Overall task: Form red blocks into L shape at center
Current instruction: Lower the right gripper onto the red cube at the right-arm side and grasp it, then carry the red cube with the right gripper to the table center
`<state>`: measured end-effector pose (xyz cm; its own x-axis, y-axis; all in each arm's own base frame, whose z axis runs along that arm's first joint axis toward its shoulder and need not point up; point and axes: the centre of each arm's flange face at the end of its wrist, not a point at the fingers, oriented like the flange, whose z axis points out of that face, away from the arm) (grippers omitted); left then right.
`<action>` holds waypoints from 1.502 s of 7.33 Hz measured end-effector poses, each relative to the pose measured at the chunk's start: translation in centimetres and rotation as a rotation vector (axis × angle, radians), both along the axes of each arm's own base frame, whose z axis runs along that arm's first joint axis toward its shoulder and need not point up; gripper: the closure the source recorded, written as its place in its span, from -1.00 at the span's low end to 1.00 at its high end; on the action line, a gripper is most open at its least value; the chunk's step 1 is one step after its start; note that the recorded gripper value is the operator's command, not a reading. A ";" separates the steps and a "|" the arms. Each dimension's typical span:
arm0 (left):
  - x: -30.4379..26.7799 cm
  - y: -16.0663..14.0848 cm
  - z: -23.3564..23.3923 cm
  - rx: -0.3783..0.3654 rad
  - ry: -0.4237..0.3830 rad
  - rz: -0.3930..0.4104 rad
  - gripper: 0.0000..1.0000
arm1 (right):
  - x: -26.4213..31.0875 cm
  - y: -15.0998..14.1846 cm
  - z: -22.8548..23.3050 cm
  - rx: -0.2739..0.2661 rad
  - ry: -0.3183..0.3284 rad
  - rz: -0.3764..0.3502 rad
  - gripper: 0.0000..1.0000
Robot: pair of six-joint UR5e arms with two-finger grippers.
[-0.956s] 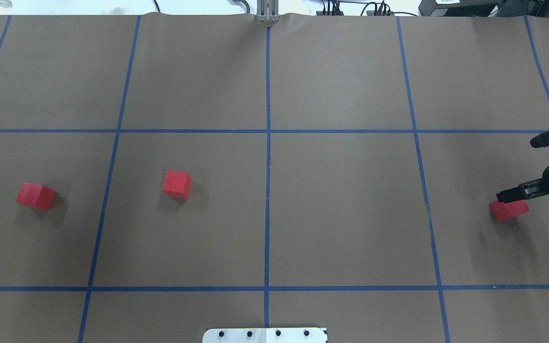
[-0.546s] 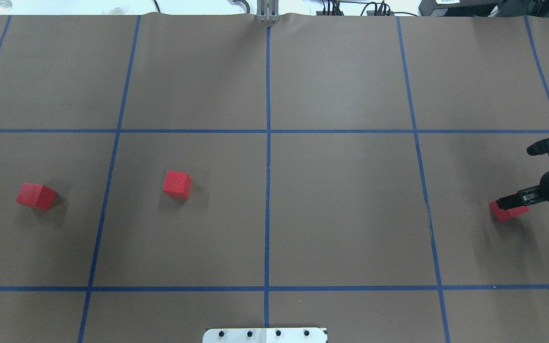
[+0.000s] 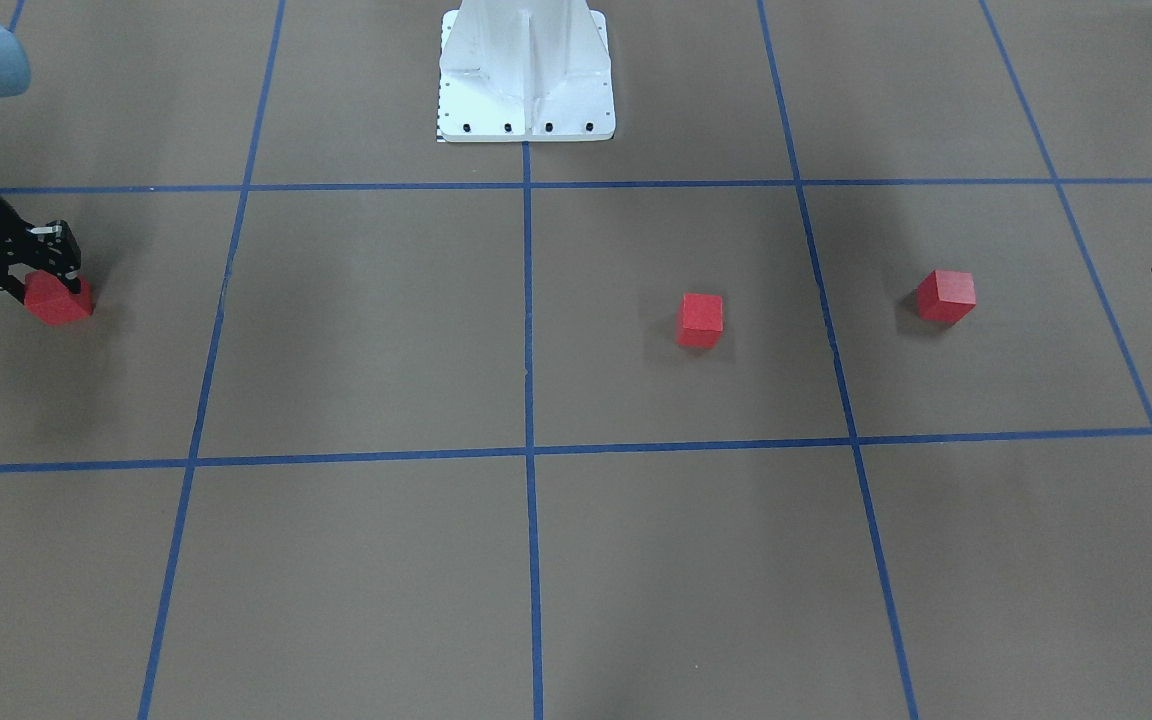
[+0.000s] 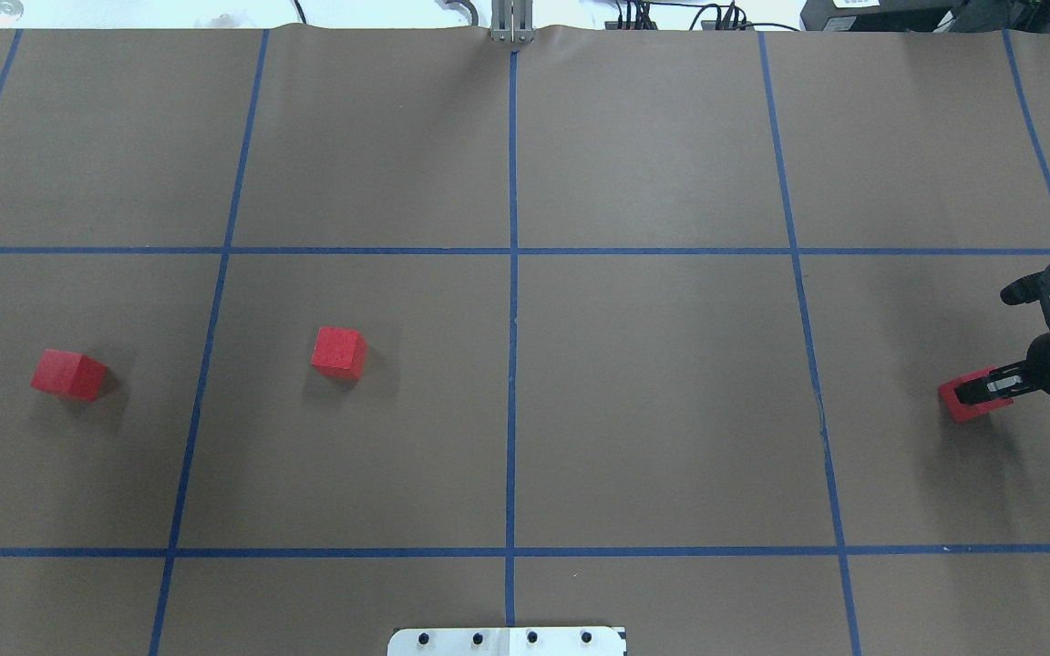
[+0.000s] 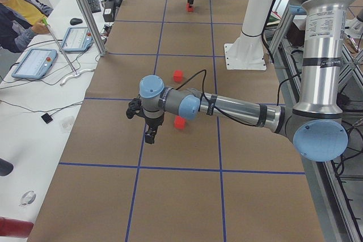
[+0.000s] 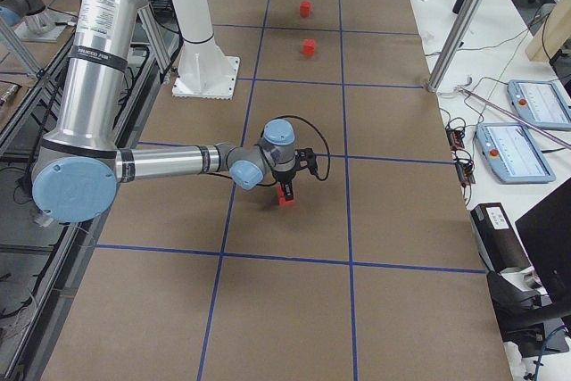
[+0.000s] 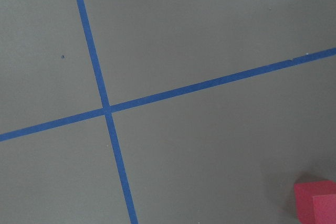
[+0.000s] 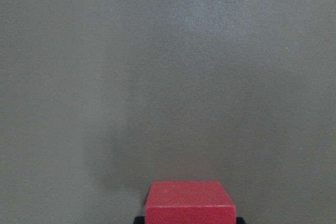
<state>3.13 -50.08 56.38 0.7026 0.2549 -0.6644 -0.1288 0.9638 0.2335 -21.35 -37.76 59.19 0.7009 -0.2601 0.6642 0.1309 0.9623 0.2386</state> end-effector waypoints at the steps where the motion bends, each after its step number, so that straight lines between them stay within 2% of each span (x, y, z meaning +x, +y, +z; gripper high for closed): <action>1: -0.1 0.0 0.0 0.000 0.000 -0.001 -1.00 | -0.3 -0.3 -1.0 0.012 -0.014 0.002 1.00; 2: -0.1 0.0 0.0 0.001 0.001 -0.003 -1.00 | -0.9 -1.1 -2.8 0.036 -0.040 0.005 1.00; 4: -0.2 0.1 -0.2 0.004 0.002 -0.004 -1.00 | -4.3 -5.0 -9.0 0.086 -0.093 0.013 1.00; 5: -0.2 0.2 -0.3 0.006 0.003 -0.004 -1.00 | -6.7 -7.6 -13.5 0.068 -0.103 0.035 1.00; 6: -0.2 0.3 -0.3 0.007 0.003 -0.004 -1.00 | -9.4 -9.4 -17.9 0.026 -0.108 0.060 1.00; 7: -0.3 0.3 -0.3 0.006 0.003 -0.004 -1.00 | -12.7 -9.9 -21.9 -0.024 -0.113 0.071 1.00; 9: -0.3 0.3 -0.3 0.006 0.003 -0.004 -1.00 | -20.2 -8.8 -29.4 -0.111 -0.094 0.116 1.00; 11: -0.2 0.3 -0.2 0.003 0.002 -0.003 -1.00 | -28.0 -7.5 -35.0 -0.189 -0.083 0.198 1.00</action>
<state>2.92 -49.81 56.21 0.7019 0.2548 -0.6651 -0.1255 0.9635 0.2366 -49.31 -45.24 24.18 0.6671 0.0108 0.7449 -0.0768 0.9956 0.0543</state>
